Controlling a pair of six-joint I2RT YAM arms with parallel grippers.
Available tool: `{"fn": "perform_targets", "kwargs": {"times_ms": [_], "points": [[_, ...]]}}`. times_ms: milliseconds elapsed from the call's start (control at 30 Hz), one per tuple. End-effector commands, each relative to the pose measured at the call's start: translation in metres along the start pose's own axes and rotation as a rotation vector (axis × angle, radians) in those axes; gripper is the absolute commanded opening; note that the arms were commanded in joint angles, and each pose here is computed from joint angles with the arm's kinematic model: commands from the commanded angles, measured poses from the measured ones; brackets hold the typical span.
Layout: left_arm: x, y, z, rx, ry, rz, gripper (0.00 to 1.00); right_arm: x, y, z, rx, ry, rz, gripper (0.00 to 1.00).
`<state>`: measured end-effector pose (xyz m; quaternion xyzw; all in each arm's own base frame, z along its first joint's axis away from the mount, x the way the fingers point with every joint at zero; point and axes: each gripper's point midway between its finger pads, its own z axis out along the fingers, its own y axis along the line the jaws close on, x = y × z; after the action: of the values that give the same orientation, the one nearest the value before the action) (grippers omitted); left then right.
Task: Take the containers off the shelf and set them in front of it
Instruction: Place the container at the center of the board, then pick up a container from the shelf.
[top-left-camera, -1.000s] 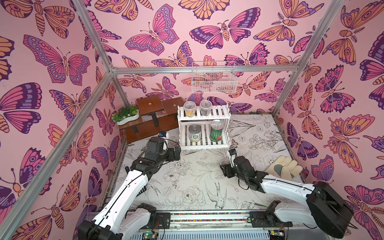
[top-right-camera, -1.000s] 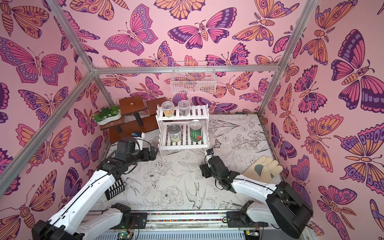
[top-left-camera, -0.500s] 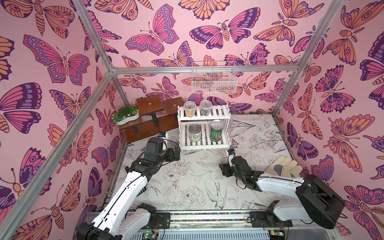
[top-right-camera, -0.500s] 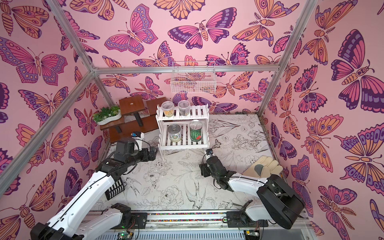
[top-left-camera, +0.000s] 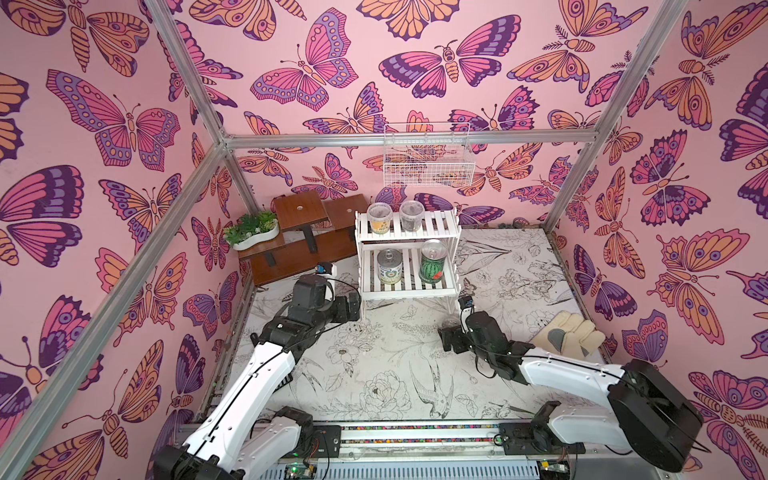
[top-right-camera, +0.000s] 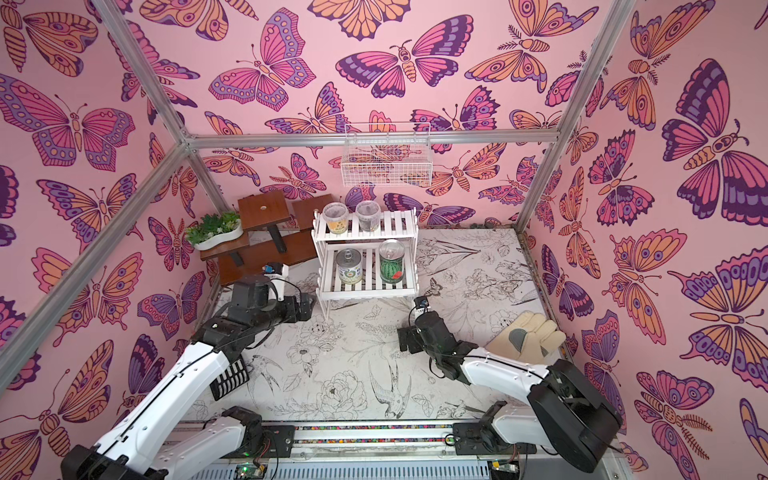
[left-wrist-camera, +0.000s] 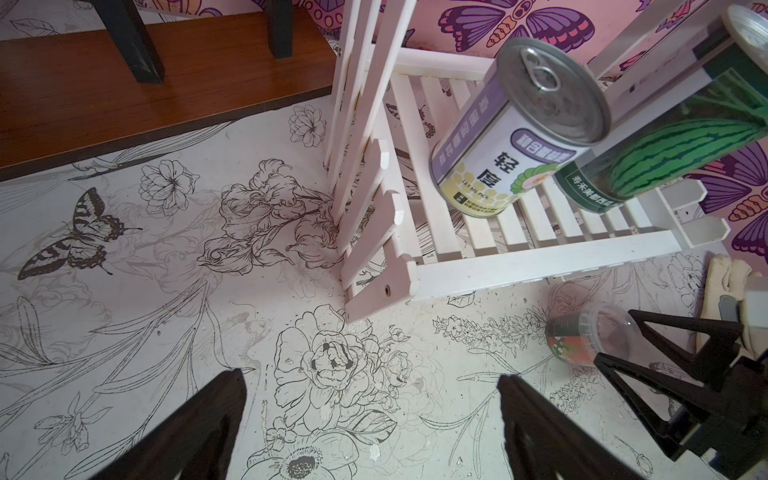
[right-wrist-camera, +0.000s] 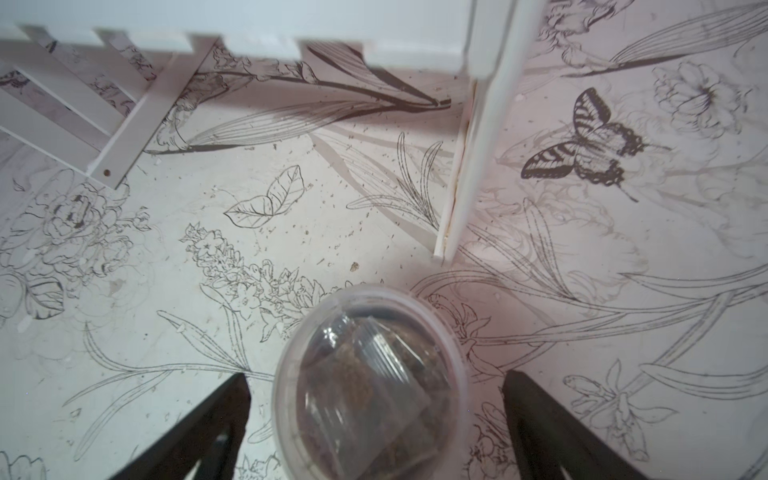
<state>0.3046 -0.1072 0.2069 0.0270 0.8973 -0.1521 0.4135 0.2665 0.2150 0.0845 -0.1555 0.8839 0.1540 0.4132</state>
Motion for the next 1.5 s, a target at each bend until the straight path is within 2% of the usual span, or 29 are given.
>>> {"fn": "perform_targets", "kwargs": {"times_ms": [0, 433, 867, 1133, 1467], "points": [[-0.008, -0.002, 0.002, 0.009, -0.028, 0.020, 1.00, -0.021, 0.001, -0.016, 0.016, -0.014, -0.025, 1.00], [-0.013, -0.013, 0.005, 0.069, -0.018, 0.065, 1.00, -0.080, 0.014, -0.075, -0.039, -0.050, -0.087, 0.99], [-0.008, -0.018, -0.001, 0.114, -0.007, 0.072, 1.00, -0.204, 0.046, -0.119, -0.267, -0.096, -0.172, 1.00], [-0.006, -0.021, -0.005, 0.154, 0.000, 0.056, 1.00, -0.263, 0.054, -0.103, -0.359, -0.084, -0.219, 1.00], [-0.004, -0.018, -0.010, 0.177, 0.018, 0.035, 1.00, -0.298, 0.064, -0.060, -0.405, -0.109, -0.244, 0.99]]}}
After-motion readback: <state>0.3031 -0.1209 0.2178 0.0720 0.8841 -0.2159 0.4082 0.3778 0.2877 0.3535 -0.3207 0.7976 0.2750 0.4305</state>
